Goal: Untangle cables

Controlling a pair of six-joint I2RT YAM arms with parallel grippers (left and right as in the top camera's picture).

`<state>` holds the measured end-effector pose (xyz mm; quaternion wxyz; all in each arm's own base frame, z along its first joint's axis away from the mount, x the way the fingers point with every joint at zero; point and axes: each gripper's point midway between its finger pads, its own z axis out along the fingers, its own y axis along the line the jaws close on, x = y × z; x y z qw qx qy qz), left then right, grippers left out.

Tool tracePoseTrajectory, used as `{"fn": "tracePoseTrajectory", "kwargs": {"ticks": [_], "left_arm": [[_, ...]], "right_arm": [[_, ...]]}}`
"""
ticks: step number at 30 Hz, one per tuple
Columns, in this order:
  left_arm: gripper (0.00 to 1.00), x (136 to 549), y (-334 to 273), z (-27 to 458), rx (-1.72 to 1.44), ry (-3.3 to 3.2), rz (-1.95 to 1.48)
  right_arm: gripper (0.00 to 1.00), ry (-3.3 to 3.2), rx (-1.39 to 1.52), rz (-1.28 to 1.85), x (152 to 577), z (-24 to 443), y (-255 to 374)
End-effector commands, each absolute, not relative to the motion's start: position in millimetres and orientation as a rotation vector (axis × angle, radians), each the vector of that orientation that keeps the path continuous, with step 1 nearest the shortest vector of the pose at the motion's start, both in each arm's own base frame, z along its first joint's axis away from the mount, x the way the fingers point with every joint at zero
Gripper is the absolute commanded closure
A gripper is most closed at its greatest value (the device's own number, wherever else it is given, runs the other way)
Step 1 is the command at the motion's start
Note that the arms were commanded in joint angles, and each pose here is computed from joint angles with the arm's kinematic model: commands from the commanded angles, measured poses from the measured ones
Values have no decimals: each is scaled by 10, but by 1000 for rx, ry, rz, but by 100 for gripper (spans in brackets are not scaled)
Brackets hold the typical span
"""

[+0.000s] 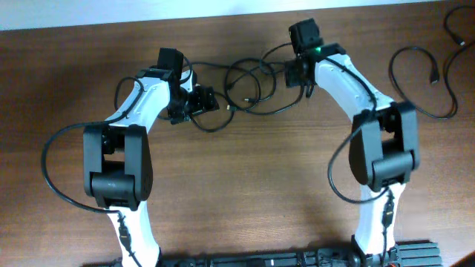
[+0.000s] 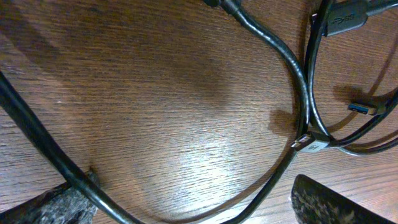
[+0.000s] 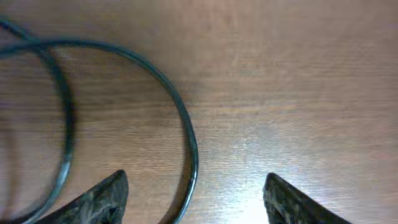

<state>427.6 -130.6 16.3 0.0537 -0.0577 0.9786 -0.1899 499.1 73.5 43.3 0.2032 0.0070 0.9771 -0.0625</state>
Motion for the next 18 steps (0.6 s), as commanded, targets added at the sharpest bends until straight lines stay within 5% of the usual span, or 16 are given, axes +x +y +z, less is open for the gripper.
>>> {"fn": "tracePoseTrajectory", "kwargs": {"ticks": [1,5,6,7,11,16,18], "left_arm": [[1,4164,-1174,-108,-222,3040,-481],[1,4165,-1175,-107,-222,3040,-481],[1,4165,-1175,-108,-222,3040,-481],[1,4164,-1175,-108,-222,3041,-482],[4,4170,-1125,-125,-224,3041,-435],[15,4112,-939,-190,-241,3072,-267],[34,4082,-858,-231,-266,3077,-198]], "right_arm": [[42,2797,98,-191,4898,87,688],[58,2937,66,-8,4686,-297,906],[91,2990,60,47,4569,-351,965],[96,3091,53,174,4329,-366,1097],[96,3094,-91,483,4091,234,1395],[96,2625,-102,207,4114,2150,976],[96,2459,-29,31,3981,2743,656]]}}
